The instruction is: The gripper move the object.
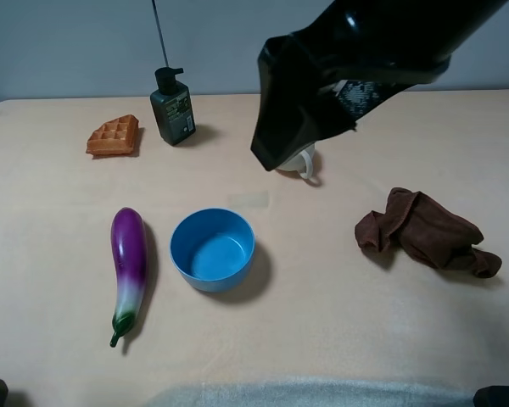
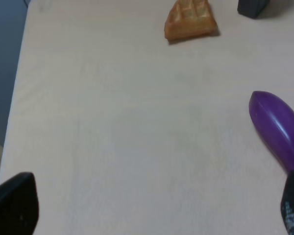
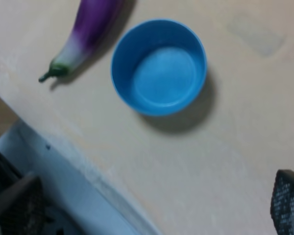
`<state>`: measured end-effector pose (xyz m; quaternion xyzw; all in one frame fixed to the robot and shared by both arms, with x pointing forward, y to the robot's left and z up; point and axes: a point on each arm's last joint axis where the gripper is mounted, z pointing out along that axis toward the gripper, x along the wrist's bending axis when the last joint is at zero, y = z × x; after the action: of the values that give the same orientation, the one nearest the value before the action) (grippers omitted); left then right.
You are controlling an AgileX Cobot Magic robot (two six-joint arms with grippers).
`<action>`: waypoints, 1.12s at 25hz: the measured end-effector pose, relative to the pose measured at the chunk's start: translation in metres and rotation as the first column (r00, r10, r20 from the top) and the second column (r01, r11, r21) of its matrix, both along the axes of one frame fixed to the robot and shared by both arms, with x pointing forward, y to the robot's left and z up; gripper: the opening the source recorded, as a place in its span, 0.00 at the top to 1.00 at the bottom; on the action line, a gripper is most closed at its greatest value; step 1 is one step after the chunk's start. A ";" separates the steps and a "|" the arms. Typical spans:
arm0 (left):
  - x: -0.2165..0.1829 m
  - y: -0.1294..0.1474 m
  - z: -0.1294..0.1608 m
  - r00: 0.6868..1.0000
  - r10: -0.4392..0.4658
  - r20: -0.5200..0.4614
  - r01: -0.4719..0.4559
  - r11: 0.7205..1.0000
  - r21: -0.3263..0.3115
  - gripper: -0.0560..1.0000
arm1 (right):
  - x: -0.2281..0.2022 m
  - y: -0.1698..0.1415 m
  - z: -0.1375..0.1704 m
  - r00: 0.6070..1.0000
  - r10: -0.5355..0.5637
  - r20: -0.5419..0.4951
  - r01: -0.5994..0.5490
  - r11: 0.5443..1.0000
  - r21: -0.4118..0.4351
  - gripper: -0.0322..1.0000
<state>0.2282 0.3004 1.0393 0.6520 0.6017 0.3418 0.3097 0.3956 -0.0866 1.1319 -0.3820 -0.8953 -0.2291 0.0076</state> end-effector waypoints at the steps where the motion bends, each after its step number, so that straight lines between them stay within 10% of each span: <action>1: 0.000 0.000 0.000 1.000 0.000 0.000 0.000 1.000 0.000 0.01 | -0.003 -0.004 0.003 1.000 0.003 0.002 -0.003 1.000 -0.010 0.30; 22: 0.000 0.000 0.000 1.000 0.000 0.000 0.000 1.000 0.000 0.01 | -0.067 -0.110 0.087 0.950 -0.140 0.280 0.064 0.962 0.264 0.30; 28: 0.000 0.000 0.000 1.000 0.000 0.000 0.000 1.000 0.000 0.01 | -0.098 -0.176 0.107 0.784 -0.437 0.441 0.288 0.885 0.367 0.30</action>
<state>0.2282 0.3004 1.0393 0.6520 0.6017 0.3418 0.3097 0.2975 -0.2623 1.2393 -0.4685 -0.7315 -0.4432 -0.2211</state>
